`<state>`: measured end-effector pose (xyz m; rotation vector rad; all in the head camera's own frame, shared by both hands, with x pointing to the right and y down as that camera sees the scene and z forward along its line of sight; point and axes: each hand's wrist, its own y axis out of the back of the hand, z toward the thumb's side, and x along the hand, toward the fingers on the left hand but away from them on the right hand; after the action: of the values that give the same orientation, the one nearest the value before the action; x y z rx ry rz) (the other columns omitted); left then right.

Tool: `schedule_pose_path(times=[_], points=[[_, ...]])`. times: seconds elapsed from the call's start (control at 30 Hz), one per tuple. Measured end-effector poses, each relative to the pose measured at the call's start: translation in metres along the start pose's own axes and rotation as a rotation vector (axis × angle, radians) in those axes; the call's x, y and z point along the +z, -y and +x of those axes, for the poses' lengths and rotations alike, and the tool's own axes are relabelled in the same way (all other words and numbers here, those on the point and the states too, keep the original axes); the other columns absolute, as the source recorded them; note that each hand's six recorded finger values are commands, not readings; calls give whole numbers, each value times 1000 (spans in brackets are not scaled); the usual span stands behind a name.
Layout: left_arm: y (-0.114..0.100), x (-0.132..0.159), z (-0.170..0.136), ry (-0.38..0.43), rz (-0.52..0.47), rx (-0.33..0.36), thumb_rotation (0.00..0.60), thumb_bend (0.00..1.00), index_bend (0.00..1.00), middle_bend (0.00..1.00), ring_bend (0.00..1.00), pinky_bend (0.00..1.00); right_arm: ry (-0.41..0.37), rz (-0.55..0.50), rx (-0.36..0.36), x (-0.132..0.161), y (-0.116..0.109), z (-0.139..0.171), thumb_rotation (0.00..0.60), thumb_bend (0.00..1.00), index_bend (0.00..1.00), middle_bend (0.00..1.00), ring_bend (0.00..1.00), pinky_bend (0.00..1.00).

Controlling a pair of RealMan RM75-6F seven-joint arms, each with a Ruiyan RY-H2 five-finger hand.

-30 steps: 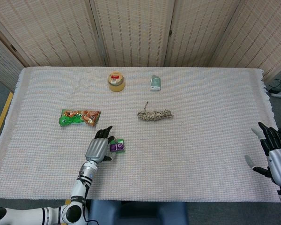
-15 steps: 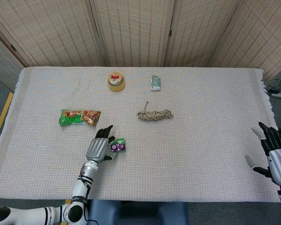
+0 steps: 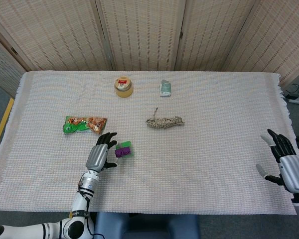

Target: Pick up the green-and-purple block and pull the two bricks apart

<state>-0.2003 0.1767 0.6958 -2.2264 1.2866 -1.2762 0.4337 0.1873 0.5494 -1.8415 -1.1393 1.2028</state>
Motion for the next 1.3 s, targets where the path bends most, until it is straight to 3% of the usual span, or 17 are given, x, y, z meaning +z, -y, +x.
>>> schedule_pose_path(times=[0.17,0.37,0.57,0.8,1.03,1.3], points=[[-16,7,-11,-4,-108,-16,600,739,744,157,0,0,-47,-73,81,6,20,-18,600,398,15,0,0,0],[-29,6,-25,2,-160,-19,600,739,745,159,0,0,-113,-261,145,17,38,-41,600,398,14,0,0,0],[-25,15,-28,25,-176,-29,600,739,746,159,0,0,-132,-539,263,31,64,-68,600,399,36,0,0,0],[-18,34,-25,55,-182,-38,600,738,746,159,0,0,-85,-878,471,50,106,-112,600,398,56,0,0,0],[-17,47,-23,62,-208,-30,600,738,747,159,0,0,-79,-1021,674,91,153,-149,600,399,65,0,0,0],[-22,60,-23,64,-243,-29,600,738,750,163,0,0,-143,-1122,853,141,189,-156,600,399,65,0,0,0]])
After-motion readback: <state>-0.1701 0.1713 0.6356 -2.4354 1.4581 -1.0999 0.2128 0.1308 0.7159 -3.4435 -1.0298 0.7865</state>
